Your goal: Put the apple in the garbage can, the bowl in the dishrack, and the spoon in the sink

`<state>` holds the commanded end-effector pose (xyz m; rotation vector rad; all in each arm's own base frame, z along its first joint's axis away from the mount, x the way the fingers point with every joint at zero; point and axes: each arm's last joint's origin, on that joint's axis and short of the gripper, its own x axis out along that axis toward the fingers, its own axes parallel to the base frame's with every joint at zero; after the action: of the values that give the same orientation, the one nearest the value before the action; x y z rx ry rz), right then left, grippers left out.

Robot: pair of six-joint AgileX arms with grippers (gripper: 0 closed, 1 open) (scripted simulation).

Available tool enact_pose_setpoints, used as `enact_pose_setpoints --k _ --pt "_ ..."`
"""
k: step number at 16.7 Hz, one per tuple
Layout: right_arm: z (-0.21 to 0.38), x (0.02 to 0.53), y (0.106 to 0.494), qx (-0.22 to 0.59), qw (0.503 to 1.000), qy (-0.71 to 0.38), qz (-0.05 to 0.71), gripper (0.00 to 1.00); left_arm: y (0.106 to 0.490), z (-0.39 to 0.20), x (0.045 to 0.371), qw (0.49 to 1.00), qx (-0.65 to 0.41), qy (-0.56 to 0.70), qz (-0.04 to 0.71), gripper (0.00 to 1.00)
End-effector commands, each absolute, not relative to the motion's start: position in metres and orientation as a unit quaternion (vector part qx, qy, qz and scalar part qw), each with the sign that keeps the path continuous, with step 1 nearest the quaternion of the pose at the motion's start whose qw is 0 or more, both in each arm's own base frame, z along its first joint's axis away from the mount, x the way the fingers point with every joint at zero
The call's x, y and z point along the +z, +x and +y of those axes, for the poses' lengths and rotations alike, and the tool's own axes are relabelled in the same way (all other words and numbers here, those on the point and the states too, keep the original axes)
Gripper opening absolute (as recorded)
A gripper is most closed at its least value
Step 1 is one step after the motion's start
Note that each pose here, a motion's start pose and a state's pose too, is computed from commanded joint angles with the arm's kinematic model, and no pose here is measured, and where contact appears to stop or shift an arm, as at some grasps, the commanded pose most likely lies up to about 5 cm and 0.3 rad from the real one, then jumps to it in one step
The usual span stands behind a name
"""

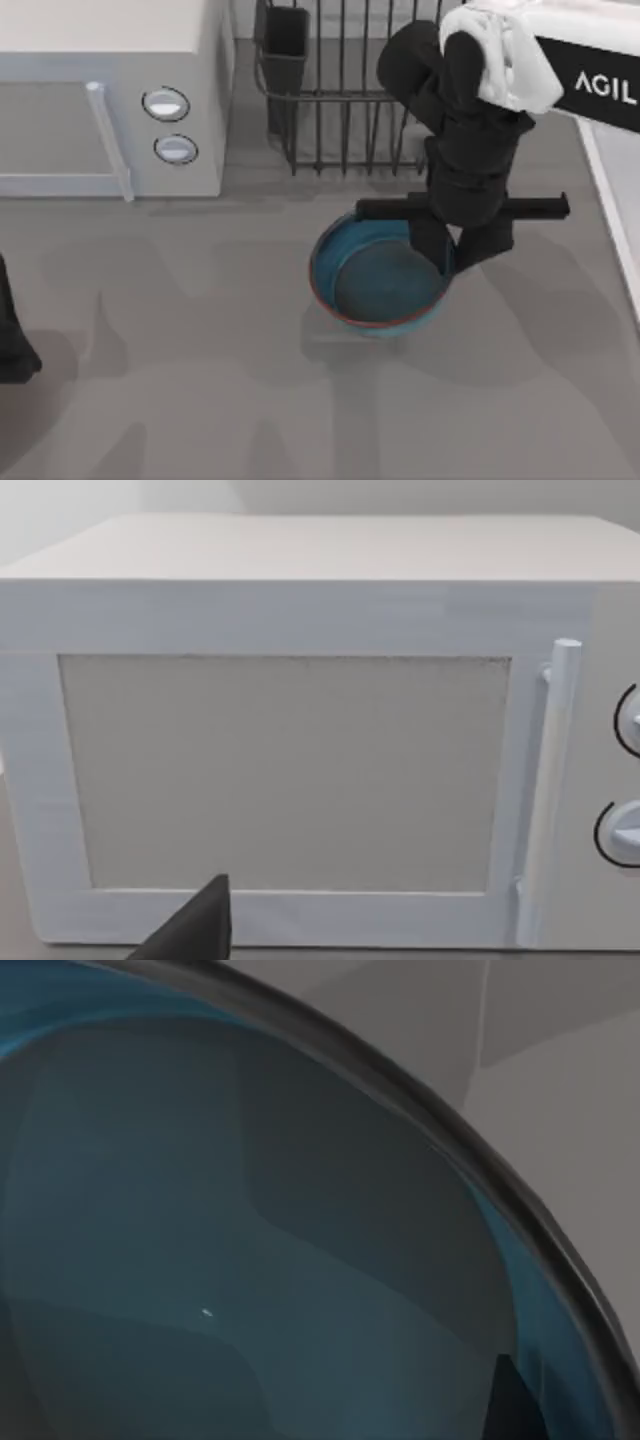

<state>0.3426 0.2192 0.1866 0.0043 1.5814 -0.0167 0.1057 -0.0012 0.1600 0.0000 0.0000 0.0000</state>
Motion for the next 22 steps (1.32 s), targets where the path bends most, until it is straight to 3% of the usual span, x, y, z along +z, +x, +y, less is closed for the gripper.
enact_pose_setpoints --k 4,9,12,16,22 --pt "0.217 0.227 0.34 -0.005 0.707 0.004 0.707 0.0 0.106 -0.001 0.16 1.0 0.0 0.0 0.0 1.0" --pt "0.218 0.228 0.339 -0.004 0.707 0.003 0.707 0.0 0.106 -0.001 0.16 1.0 0.0 0.0 0.0 1.0" --pt "0.226 0.236 0.334 0.014 0.74 -0.019 0.672 0.0 0.106 -0.001 0.16 1.0 0.0 0.0 0.0 1.0" --pt "0.249 0.262 0.32 0.055 0.83 -0.069 0.551 0.0 0.106 -0.001 0.16 1.0 0.0 0.0 0.0 1.0" --pt "0.28 0.327 0.272 0.078 0.951 -0.107 0.28 0.0 0.106 -0.001 0.16 1.0 0.0 0.0 0.0 1.0"
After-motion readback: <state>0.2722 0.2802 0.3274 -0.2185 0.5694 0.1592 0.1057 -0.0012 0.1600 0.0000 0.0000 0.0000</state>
